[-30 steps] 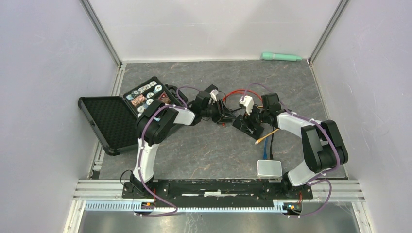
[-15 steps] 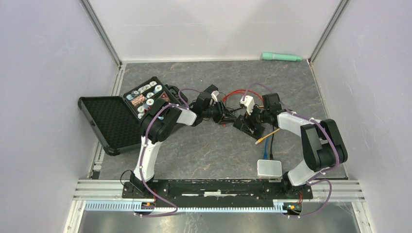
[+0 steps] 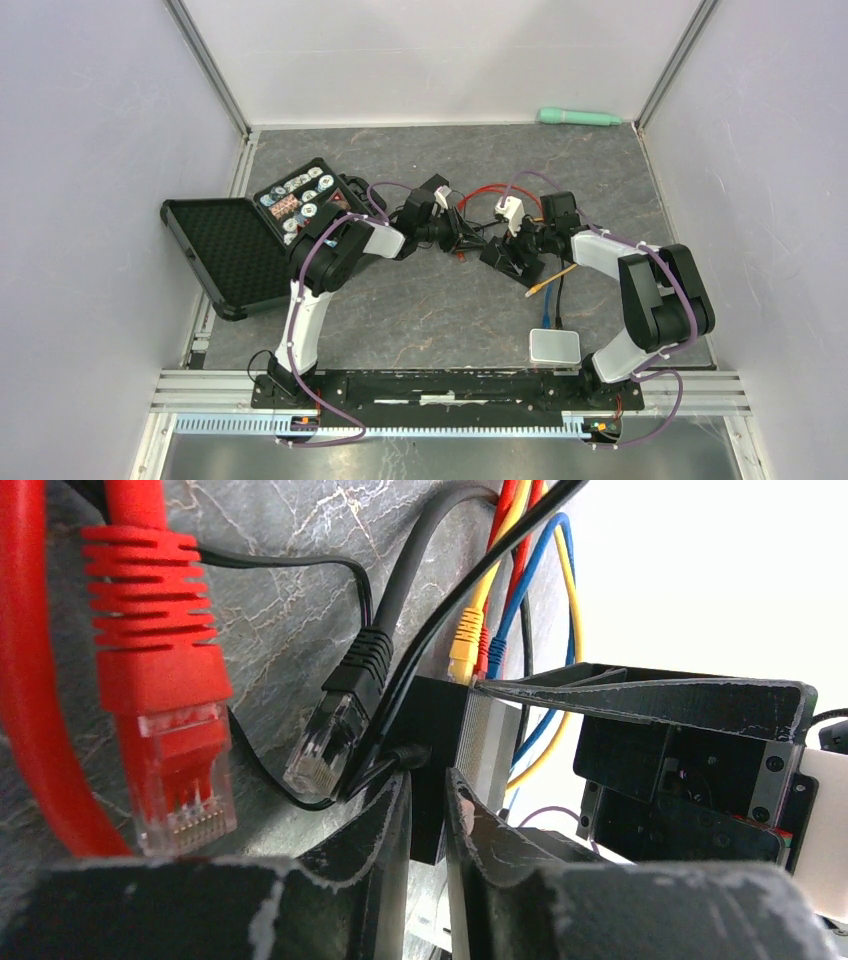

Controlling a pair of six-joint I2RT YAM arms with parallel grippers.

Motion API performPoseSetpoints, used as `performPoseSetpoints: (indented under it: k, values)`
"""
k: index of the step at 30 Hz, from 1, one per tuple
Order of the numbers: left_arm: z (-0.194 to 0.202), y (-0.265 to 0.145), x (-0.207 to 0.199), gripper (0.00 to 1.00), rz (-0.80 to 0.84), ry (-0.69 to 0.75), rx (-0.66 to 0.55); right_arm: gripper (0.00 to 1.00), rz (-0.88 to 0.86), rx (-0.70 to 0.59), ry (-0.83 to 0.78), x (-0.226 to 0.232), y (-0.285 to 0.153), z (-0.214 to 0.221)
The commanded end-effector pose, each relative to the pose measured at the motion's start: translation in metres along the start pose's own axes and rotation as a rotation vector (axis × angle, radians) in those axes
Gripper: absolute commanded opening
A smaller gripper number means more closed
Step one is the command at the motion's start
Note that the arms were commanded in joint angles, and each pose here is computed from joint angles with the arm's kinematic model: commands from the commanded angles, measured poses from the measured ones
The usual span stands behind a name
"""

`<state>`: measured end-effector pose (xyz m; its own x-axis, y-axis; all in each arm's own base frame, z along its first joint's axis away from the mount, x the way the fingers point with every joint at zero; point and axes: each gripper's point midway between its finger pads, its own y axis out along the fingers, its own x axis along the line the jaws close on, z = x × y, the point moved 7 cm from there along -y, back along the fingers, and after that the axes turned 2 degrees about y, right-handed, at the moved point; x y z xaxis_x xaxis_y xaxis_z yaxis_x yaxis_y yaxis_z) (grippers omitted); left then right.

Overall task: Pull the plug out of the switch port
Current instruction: Move the switch port to the center of the board.

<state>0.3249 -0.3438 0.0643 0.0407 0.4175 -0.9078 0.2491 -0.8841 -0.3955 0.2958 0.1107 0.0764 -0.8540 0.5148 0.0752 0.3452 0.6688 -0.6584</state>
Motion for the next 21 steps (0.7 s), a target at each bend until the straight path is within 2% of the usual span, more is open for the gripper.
performPoseSetpoints:
  k: [1,3,7,10,14,21]
  values:
    - [-0.002,0.002,-0.001,0.24,0.025,-0.015,0.001,0.41,-0.009,0.021,0.036,-0.001,0.003,0.007]
    - [-0.002,0.002,0.0,0.24,0.031,-0.021,0.001,0.41,-0.01,0.022,0.038,-0.002,0.003,0.008]
    - [-0.002,0.001,-0.001,0.35,0.041,-0.021,-0.005,0.4,-0.012,0.024,0.044,-0.002,0.003,0.01]
    - [-0.003,0.0,0.002,0.39,0.031,-0.024,-0.012,0.4,-0.013,0.024,0.046,-0.003,0.003,0.01]
    - [-0.004,-0.003,0.009,0.4,-0.002,-0.024,-0.029,0.4,-0.012,0.021,0.049,-0.004,0.002,0.01]
    - [-0.007,-0.002,0.009,0.37,-0.004,-0.023,-0.032,0.4,-0.025,0.027,0.055,-0.004,0.003,0.012]
